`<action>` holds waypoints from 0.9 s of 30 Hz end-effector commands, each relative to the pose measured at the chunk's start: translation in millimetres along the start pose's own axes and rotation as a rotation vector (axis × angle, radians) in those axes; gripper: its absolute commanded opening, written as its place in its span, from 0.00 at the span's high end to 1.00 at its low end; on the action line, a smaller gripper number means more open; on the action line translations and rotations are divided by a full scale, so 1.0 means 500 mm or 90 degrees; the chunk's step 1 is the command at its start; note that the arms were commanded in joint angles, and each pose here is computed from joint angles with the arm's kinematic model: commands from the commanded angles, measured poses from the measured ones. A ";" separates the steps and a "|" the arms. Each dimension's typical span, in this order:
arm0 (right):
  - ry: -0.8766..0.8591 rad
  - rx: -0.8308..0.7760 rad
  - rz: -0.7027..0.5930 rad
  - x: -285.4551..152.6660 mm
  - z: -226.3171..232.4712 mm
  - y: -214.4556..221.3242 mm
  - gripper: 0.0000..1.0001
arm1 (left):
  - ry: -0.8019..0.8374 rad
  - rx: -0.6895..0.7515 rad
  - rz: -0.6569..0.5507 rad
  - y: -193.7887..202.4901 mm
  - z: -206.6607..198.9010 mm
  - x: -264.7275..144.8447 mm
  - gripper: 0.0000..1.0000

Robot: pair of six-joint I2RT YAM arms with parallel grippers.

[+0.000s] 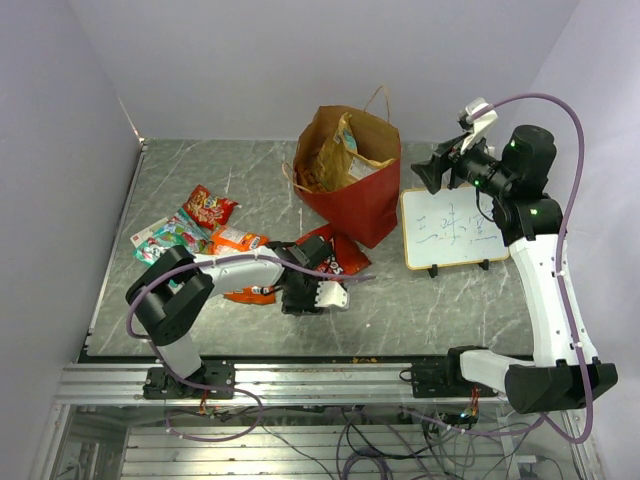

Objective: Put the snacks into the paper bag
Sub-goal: Move the snack to the center of the board.

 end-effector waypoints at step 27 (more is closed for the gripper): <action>-0.011 0.016 -0.013 -0.001 -0.015 0.001 0.26 | -0.254 -0.242 -0.232 0.059 0.177 -0.197 0.28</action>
Point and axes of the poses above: each gripper's point midway between its finger pads, its own x axis out along the fingers, its own z axis along the line the jaws close on, y = z × x, the point moved 6 cm from there along -x, back along the fingers, and after that the axes turned 10 degrees about x, right-handed, at the moved point
